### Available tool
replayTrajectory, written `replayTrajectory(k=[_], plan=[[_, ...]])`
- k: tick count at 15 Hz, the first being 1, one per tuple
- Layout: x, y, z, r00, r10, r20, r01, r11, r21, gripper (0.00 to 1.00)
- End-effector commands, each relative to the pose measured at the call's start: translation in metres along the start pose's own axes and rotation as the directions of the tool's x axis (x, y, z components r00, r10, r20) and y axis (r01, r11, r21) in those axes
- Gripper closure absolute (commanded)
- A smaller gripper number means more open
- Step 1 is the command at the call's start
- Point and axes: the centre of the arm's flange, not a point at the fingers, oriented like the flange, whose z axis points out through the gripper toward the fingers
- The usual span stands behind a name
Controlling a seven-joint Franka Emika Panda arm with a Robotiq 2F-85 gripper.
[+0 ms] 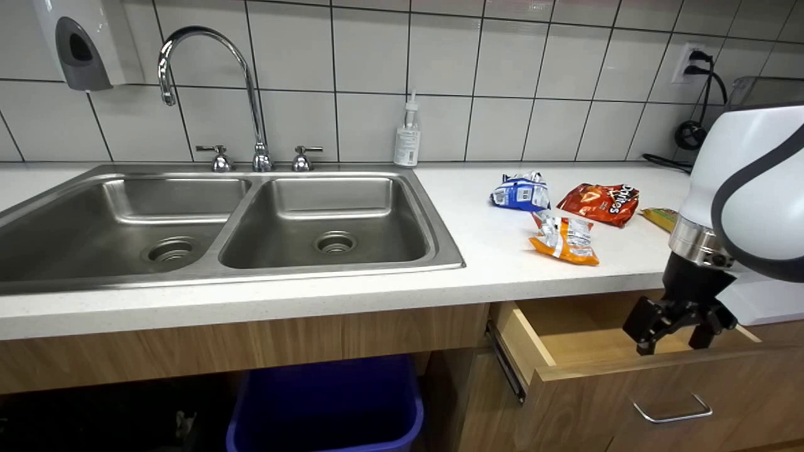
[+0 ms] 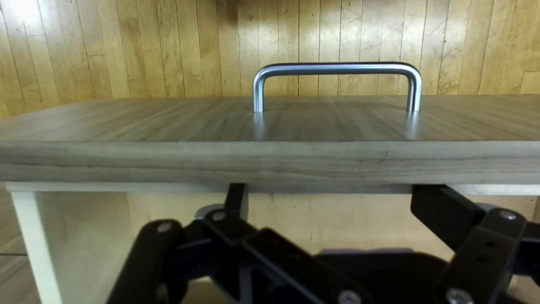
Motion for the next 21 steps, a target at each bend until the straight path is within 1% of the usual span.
replayTrajectory(k=[1,8,16,21], plan=[[-0.038,-0.004,-0.006,0.999,0.022,0.044,-0.023,1.000,0.020,0.00],[-0.061,-0.008,-0.004,0.997,0.024,0.074,-0.026,0.999,0.023,0.00],[-0.059,-0.011,-0.005,0.994,0.038,0.102,-0.041,0.999,0.026,0.00],[-0.060,-0.012,-0.005,0.989,0.037,0.140,-0.041,0.999,0.026,0.00]])
